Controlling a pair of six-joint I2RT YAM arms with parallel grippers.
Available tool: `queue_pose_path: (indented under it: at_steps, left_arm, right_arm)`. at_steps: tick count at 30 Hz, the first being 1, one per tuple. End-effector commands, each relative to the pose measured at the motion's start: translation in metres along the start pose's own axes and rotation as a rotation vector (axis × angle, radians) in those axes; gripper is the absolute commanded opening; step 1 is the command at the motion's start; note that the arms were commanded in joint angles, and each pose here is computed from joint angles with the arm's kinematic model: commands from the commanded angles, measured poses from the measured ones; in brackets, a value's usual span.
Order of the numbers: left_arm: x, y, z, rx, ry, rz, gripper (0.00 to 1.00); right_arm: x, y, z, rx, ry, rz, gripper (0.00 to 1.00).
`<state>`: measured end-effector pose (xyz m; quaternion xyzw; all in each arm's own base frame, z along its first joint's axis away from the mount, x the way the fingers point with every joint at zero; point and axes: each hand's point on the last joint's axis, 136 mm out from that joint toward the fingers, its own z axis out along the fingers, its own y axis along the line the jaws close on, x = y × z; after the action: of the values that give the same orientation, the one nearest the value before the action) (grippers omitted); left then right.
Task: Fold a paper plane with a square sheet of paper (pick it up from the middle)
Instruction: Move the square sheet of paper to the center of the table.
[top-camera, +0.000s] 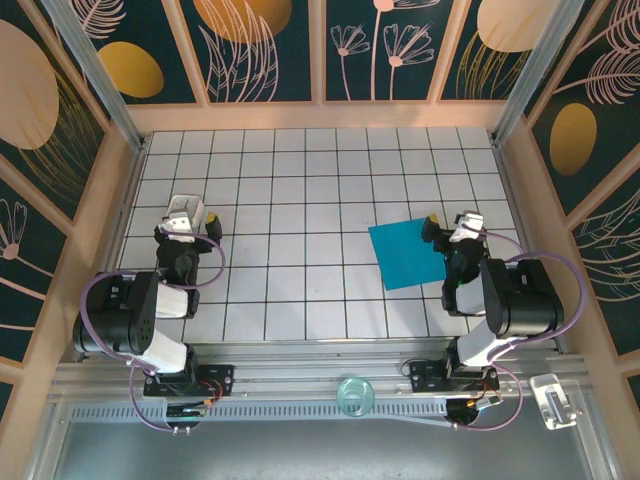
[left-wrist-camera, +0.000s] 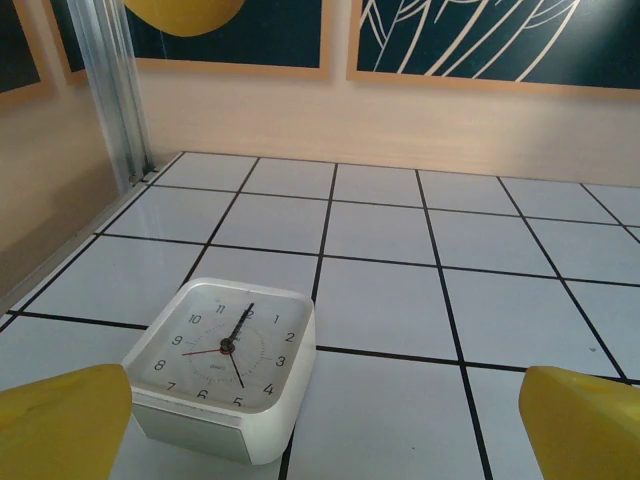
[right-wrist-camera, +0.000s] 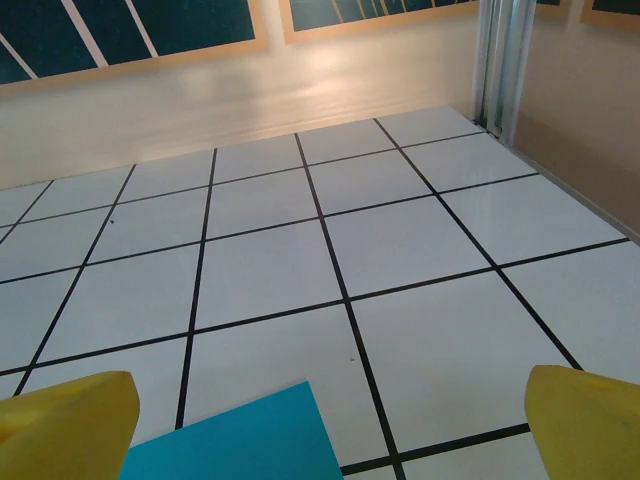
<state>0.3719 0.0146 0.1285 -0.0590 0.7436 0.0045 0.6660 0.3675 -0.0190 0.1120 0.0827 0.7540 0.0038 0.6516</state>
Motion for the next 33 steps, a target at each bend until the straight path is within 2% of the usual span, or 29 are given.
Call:
queue_pose_path:
  at_steps: [1, 33]
  left_arm:
    - [-0.0098, -0.0015, 0.0032, 0.011, -0.032, 0.006, 0.99]
    - [-0.0108, 0.0078, 0.0027, -0.042, -0.038, -0.014, 0.99]
  right_arm:
    - [-0.0168, 0.0032, 0.0027, -0.014, -0.061, -0.005, 0.99]
    - [-0.0170, 0.0028, 0.0029, -0.014, -0.061, -0.002, 0.99]
